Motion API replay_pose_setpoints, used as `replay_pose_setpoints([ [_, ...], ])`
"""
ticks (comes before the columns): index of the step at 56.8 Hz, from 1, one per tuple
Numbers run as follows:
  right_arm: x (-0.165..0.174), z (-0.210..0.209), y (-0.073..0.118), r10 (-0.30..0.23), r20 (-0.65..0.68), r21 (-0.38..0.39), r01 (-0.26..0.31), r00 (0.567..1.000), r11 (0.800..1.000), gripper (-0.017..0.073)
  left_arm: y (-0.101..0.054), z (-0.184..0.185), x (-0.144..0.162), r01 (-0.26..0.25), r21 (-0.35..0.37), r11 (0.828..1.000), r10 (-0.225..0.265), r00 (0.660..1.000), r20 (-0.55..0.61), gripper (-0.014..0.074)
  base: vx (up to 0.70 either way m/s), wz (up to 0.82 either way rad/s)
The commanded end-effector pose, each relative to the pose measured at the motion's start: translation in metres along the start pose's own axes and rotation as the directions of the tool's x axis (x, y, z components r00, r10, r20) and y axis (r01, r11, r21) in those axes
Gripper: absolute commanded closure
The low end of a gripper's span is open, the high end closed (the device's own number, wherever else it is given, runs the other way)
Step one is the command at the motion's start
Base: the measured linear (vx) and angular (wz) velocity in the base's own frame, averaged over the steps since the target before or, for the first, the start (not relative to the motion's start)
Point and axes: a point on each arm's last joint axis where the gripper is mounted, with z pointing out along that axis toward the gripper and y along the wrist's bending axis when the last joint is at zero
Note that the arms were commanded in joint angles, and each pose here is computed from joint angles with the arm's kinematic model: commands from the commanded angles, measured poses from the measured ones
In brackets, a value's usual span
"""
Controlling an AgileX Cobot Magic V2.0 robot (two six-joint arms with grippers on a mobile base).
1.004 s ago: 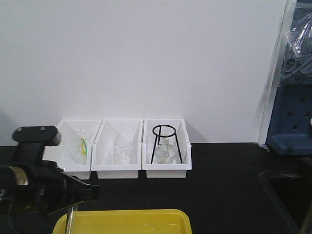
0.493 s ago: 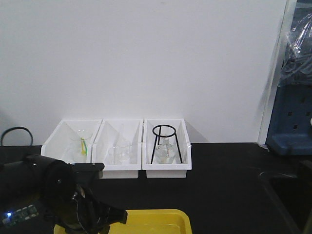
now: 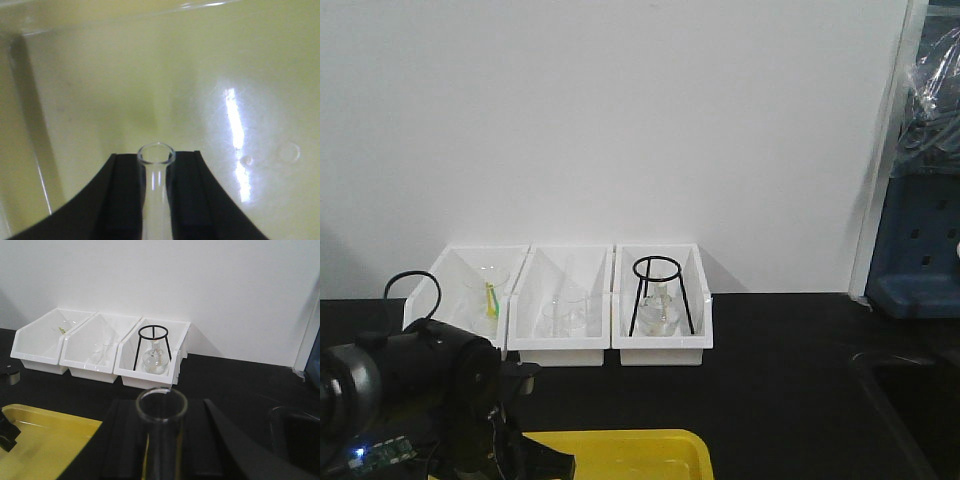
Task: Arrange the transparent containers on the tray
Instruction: 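Lower the left-held glass tube down into the yellow tray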
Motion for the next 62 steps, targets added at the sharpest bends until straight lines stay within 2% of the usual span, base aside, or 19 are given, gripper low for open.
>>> replay_pose_setpoints([
  [1, -0.014, -0.004, 0.002, -0.009, 0.091, -0.023, 0.011, 0.996, 1.0, 0.0568, -0.003, -0.016, -0.006, 0.005, 0.014, 1.0, -0.006, 0.998, 0.055, 0.0594, 0.0, 0.0],
  [28, -0.014, -0.004, 0.002, -0.009, 0.092, -0.024, 0.012, 0.996, 1.0, 0.0568, -0.003, -0.009, -0.011, -0.008, 0.014, 1.0, 0.007, 0.996, 0.092, 0.0591, 0.0, 0.0],
  [42, -0.015, -0.004, 0.002, -0.009, 0.094, -0.025, 0.012, 0.996, 1.0, 0.0568, -0.001, -0.002, -0.012, -0.014, -0.018, 1.0, 0.016, 0.997, 0.082, 0.0584, 0.0, 0.0],
  [53, -0.015, -0.004, 0.002, -0.009, 0.094, -0.025, 0.012, 0.996, 1.0, 0.0568, -0.001, 0.003, -0.013, -0.006, -0.024, 1.0, 0.008, 0.996, 0.083, 0.0538, 0.0, 0.0],
  [62, -0.015, -0.004, 0.002, -0.009, 0.094, -0.025, 0.012, 0.996, 1.0, 0.0568, -0.001, 0.004, -0.014, -0.006, -0.021, 1.0, 0.008, 0.996, 0.088, 0.0452, 0.0, 0.0],
])
